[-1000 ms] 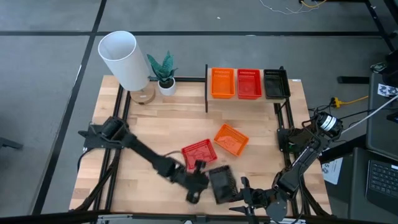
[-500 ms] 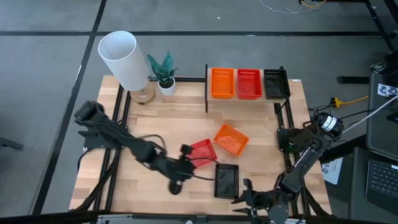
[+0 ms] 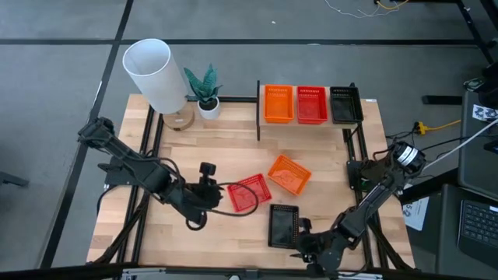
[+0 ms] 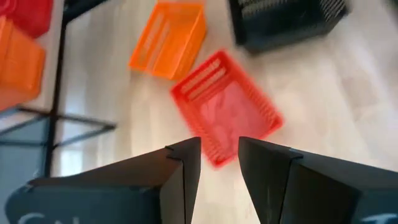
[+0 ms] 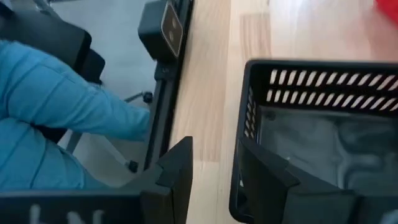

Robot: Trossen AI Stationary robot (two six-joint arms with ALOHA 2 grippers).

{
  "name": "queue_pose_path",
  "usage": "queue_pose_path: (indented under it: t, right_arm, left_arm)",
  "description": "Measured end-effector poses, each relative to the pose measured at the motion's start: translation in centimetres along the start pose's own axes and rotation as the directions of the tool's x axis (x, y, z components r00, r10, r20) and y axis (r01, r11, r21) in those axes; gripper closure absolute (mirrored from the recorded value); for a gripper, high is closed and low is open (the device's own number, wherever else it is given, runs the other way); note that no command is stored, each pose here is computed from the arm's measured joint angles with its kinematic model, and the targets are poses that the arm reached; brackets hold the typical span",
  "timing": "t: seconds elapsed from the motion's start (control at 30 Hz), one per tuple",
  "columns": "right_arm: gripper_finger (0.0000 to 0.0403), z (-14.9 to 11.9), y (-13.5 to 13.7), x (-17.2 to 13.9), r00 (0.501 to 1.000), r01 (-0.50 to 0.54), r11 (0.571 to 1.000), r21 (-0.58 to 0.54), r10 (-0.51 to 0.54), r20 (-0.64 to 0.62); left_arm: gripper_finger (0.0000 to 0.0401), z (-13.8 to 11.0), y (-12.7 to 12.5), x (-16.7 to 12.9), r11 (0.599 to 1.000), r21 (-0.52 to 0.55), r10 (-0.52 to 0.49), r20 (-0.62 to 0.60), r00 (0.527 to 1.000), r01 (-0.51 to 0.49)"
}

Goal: Stack baskets on shelf by color
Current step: Stack the black basket on top of the black basket on the shelf

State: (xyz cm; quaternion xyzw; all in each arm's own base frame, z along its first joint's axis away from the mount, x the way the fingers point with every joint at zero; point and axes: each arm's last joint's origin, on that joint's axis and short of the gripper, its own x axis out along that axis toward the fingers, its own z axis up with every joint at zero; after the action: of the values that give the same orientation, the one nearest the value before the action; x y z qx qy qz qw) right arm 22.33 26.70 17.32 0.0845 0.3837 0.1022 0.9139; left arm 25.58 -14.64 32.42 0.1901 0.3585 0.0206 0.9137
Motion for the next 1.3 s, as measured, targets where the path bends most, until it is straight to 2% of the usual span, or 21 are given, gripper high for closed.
queue_pose_path:
  t: [0.27, 0.53, 0.63, 0.8, 0.9, 1.0, 1.13, 1.3]
  right_arm:
    - [0.0276, -0.9, -0.9, 2.2, 0.997, 0.027, 1.0, -0.001, -0.027, -0.072]
    - [0.0279, -0.3, -2.3, 3.2, 0.994, 0.09, 0.996, 0.02, -0.088, -0.069]
    - [0.0302, 0.0, -2.8, 3.4, 0.993, 0.103, 0.994, 0.035, -0.101, -0.069]
    - [0.0386, 0.2, -3.3, 3.6, 0.991, 0.105, 0.994, 0.014, -0.103, -0.084]
    - [0.0393, 0.4, -3.2, 3.5, 0.989, 0.125, 0.991, -0.049, -0.128, -0.073]
    - [0.0396, 1.8, -2.5, 2.9, 0.987, 0.125, 0.986, -0.112, -0.135, -0.083]
    - [0.0399, 4.9, -0.7, 0.7, 0.977, 0.145, 0.97, -0.193, -0.171, -0.129]
    - [0.04, 8.4, 1.5, -4.1, 0.925, 0.291, 0.899, -0.327, -0.352, -0.145]
  left_arm:
    - [0.03, -0.6, 0.6, 0.3, 0.999, 0.019, 0.036, -0.058, 0.998, -0.035]
    - [0.03, -0.7, 0.6, 0.3, 0.999, 0.024, 0.04, -0.065, 0.997, -0.038]
    - [0.03, -0.7, 0.8, 0.4, 0.999, 0.021, 0.051, -0.067, 0.996, -0.05]
    - [0.03, -1.0, 0.8, 0.3, 0.998, 0.027, 0.063, -0.096, 0.993, -0.06]
    - [0.03, -1.7, 0.7, 0.1, 0.998, 0.008, 0.069, -0.156, 0.985, -0.068]
    - [0.03, -2.5, 0.9, -0.1, 0.996, -0.026, 0.082, -0.225, 0.971, -0.09]
    - [0.03, -2.9, 1.0, -0.2, 0.992, -0.042, 0.106, -0.26, 0.96, -0.121]
    - [0.03, -2.9, 1.1, -0.2, 0.989, -0.009, 0.14, -0.249, 0.958, -0.147]
